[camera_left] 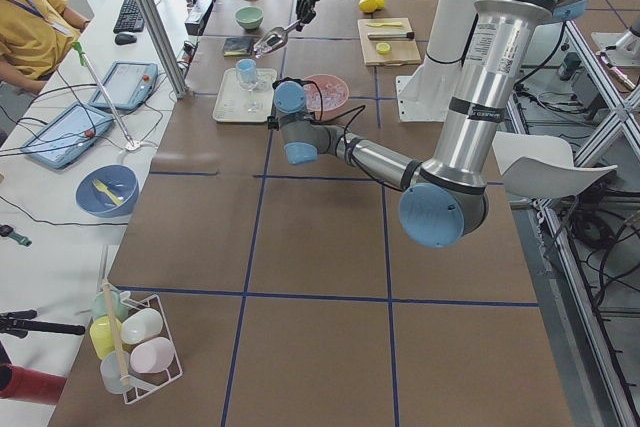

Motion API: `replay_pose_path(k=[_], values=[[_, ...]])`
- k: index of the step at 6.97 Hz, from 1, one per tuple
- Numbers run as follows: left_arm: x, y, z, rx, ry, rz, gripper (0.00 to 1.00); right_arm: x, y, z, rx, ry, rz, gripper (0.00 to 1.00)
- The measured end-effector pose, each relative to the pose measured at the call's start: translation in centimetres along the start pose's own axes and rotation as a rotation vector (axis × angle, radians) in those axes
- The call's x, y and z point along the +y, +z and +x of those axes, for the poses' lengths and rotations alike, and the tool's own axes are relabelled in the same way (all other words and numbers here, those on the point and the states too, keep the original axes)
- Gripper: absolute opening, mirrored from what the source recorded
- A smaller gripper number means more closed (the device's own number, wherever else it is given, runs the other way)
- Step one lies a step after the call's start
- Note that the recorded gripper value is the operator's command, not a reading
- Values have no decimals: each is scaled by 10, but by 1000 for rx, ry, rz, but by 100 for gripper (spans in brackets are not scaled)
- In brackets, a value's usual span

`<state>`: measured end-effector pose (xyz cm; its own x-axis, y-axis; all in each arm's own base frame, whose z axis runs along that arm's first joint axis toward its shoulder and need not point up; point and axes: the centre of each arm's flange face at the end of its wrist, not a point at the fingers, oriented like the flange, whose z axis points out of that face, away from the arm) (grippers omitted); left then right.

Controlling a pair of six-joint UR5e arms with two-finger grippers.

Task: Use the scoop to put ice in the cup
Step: 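Tip the scoop over the light-blue cup with the right gripper, pouring ice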

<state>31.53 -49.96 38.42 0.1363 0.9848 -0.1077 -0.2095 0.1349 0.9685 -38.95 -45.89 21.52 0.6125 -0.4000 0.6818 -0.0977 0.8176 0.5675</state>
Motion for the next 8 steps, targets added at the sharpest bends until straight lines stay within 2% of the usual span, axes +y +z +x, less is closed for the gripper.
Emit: replay_pose_path(k=[3,4,8], values=[[-1,0,0,0,1,1,100,-22,-5,6,44,41,-85,0],[-1,0,0,0,1,1,100,-26,-7,6,51,49,-103,0],[0,0,1,-1,1,1,100,-59,-18,4,63,60,-236,0]])
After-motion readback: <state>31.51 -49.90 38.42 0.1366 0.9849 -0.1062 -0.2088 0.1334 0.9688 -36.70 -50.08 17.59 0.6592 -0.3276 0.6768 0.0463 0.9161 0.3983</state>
